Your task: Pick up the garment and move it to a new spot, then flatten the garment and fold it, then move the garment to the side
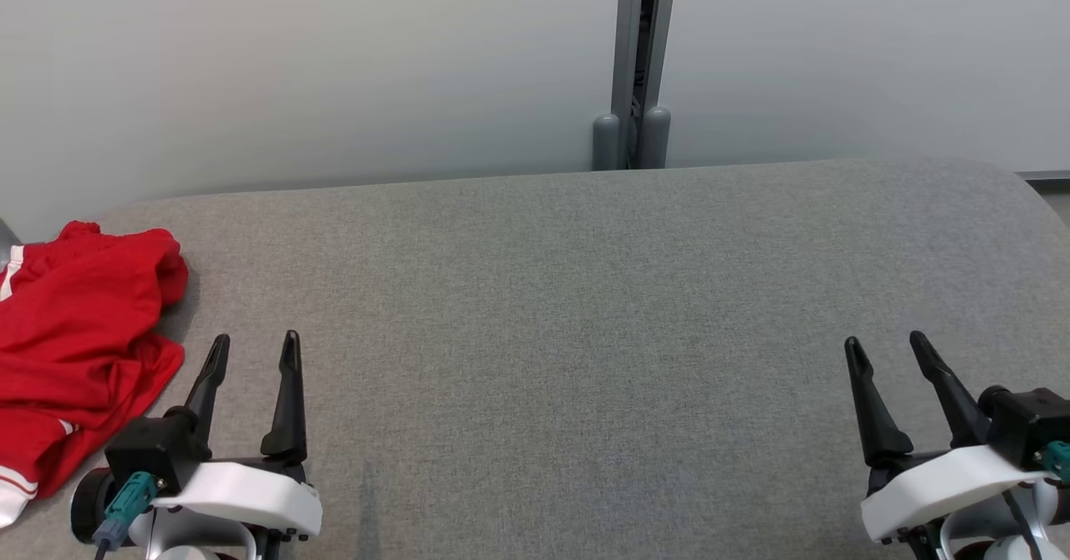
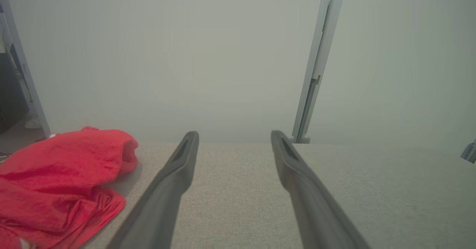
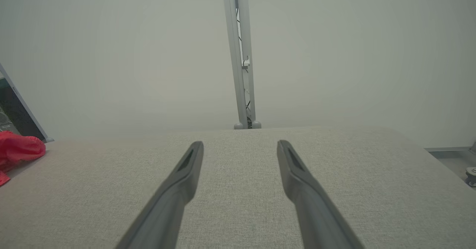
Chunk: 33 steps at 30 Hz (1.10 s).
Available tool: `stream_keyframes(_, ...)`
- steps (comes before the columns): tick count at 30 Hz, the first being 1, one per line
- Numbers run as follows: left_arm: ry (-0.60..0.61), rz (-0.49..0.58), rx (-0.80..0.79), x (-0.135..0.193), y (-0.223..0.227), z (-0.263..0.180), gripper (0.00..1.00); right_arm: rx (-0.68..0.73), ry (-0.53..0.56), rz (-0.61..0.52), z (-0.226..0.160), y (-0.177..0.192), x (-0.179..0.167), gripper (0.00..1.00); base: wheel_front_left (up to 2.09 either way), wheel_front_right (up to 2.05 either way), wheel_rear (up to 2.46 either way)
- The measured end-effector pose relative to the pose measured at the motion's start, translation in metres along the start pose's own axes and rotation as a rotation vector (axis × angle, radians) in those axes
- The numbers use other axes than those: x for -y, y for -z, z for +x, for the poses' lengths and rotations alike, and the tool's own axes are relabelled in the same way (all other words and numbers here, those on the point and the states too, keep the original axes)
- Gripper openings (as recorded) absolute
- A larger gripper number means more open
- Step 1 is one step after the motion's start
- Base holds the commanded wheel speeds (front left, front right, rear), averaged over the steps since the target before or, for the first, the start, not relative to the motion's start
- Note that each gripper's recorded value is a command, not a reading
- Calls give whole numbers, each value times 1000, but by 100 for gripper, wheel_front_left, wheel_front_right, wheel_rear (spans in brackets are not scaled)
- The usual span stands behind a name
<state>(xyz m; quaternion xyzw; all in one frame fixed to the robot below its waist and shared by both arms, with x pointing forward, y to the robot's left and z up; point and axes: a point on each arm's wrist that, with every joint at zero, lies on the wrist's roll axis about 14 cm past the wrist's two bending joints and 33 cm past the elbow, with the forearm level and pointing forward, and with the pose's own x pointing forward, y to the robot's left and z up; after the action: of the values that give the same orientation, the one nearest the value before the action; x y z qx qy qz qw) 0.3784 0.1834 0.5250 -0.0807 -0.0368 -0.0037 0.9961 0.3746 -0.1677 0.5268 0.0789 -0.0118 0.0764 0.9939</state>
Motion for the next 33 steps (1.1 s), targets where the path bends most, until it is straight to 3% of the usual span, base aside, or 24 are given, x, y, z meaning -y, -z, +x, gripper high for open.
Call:
stream_keyframes(14,-56,42,-45,-14,13,0,100,-2,3,-19,1,3,2,100,0,0,0)
stream_keyframes(33,-31,132,-64,-14,19,5,100,-9,-13,-57,0,7,-3,100,0,0,0)
